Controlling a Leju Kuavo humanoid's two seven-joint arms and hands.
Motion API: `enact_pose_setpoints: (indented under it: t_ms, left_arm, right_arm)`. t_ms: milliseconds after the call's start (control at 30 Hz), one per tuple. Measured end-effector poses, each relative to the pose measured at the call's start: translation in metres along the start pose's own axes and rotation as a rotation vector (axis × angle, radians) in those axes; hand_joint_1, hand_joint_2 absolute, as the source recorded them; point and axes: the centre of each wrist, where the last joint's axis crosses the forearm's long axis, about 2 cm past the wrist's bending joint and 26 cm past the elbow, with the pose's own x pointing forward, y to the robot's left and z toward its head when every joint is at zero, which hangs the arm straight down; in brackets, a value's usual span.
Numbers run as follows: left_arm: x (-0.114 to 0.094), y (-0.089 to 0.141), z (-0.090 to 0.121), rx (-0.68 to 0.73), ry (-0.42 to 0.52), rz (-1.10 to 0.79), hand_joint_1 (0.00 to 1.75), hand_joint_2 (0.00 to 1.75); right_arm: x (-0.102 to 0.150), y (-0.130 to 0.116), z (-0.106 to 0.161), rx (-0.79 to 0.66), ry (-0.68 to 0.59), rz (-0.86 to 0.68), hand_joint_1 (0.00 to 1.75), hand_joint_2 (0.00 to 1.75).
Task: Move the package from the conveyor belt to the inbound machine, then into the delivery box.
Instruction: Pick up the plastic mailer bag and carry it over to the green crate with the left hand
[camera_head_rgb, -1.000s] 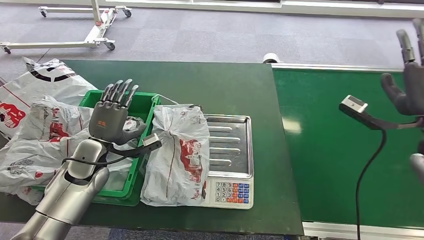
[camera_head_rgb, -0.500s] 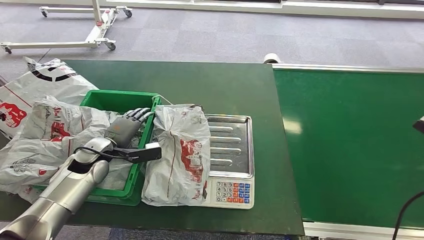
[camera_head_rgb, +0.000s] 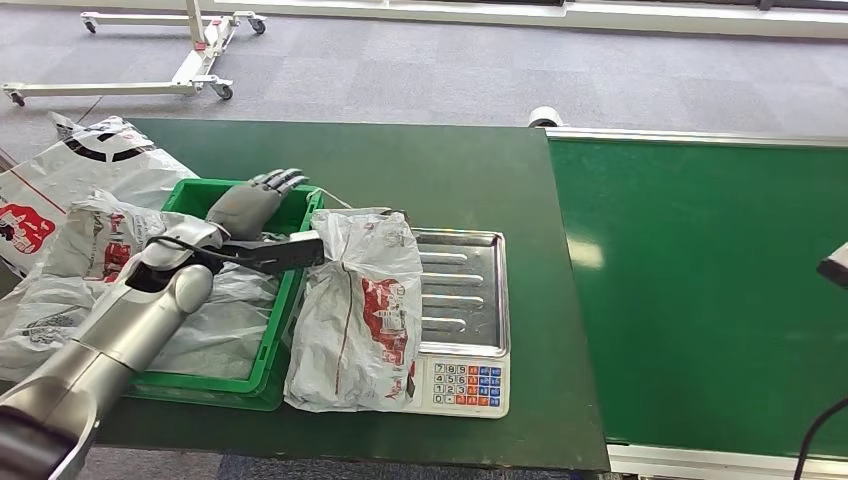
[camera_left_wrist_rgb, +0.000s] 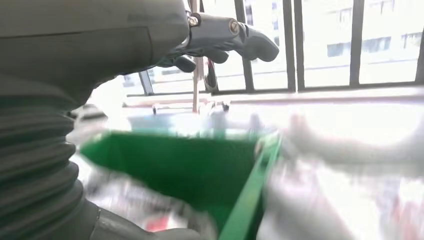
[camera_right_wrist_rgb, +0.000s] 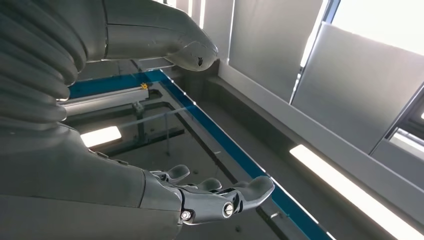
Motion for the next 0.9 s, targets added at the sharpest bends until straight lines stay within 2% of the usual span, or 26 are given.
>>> enact_pose_setpoints:
  t_ms: [100,267,467,733,900]
  left_arm:
    - [0.0,0.02,-0.002,0.042,0.003,-0.034,0.0,1.75]
    - [-0.003,0.033,0.004,0.088,-0.002,-0.041,0.0,1.75]
    - [0.003,0.059,0.014,0.001,-0.041,0.041,0.0,1.75]
    - [-0.005,0.083,0.057,-0.139,-0.112,0.164,0.0,1.75]
    - [-0.007,0.091,0.076,-0.175,-0.11,0.14,0.0,1.75]
  right_arm:
    - [0.008,0.006,0.001,0.015,-0.012,-0.01,0.0,1.75]
    - [0.02,0.013,-0.005,0.023,-0.019,-0.019,0.0,1.75]
    - [0.025,0.015,-0.013,0.032,-0.028,-0.058,0.0,1.75]
    - [0.032,0.02,-0.026,0.064,-0.007,-0.063,0.0,1.75]
    - [0.037,0.023,-0.026,0.073,-0.01,-0.067,0.0,1.75]
